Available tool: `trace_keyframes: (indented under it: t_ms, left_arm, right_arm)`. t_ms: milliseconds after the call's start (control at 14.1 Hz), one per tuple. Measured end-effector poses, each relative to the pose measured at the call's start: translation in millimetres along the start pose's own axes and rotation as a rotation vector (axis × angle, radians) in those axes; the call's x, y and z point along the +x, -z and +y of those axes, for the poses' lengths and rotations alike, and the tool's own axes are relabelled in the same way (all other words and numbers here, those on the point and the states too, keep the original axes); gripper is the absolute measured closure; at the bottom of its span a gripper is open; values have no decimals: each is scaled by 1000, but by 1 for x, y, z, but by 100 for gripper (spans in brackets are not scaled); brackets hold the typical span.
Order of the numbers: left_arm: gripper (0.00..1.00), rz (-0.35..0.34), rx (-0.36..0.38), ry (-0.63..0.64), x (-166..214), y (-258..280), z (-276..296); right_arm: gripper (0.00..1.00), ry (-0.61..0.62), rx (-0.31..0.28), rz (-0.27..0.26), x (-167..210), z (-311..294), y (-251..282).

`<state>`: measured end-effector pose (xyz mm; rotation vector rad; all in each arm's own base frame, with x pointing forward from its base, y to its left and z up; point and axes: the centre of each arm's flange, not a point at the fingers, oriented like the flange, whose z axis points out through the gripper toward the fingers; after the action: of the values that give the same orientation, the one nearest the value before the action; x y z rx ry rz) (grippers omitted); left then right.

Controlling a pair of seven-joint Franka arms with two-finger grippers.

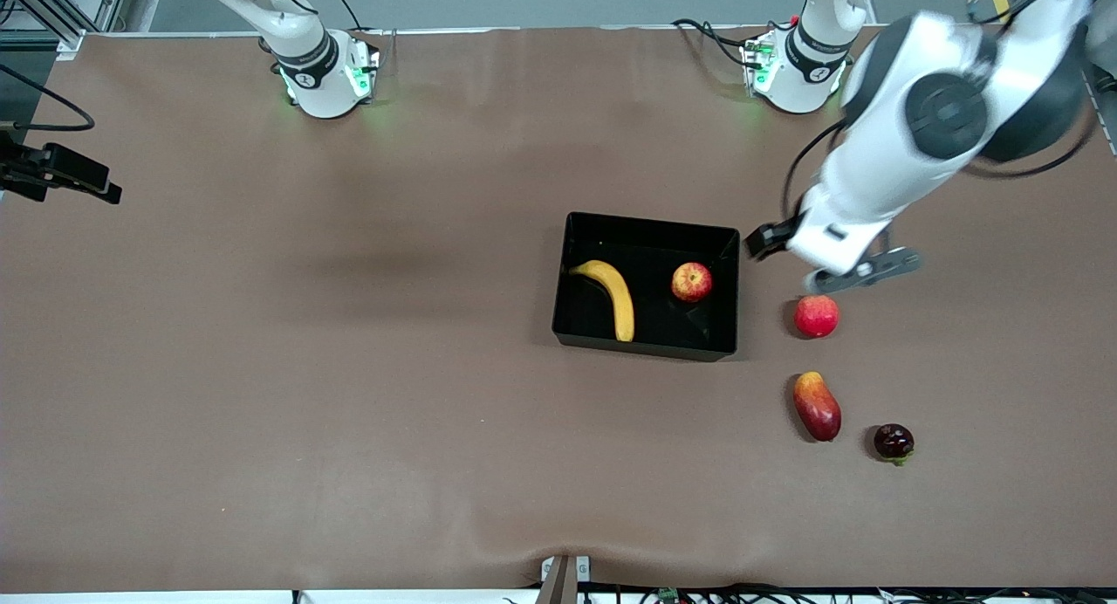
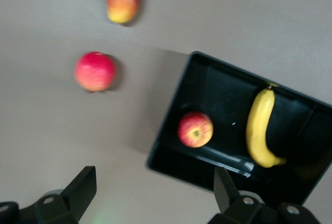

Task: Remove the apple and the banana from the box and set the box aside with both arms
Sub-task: 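Reach the left gripper down to the red apple in the tray, then close the left gripper on the red apple and lift it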

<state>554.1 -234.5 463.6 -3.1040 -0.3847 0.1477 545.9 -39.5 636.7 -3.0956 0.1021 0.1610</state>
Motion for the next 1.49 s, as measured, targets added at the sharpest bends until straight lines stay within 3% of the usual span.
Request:
trace_keyframes:
  t_ms: [212,424,1061,1486]
  left_arm:
    - [0,22,-39,35,-8,-59,20]
    - [0,0,-37,83,-23,-99,41]
    - [0,-30,85,331,-35,-203,68]
    - [0,-45,110,366,-33,-244,69]
  right_arm:
    - [0,0,0,0,0,0,0]
    - [0,0,0,0,0,0,0]
    - [0,0,0,0,0,0,0]
    - [0,0,0,0,0,0,0]
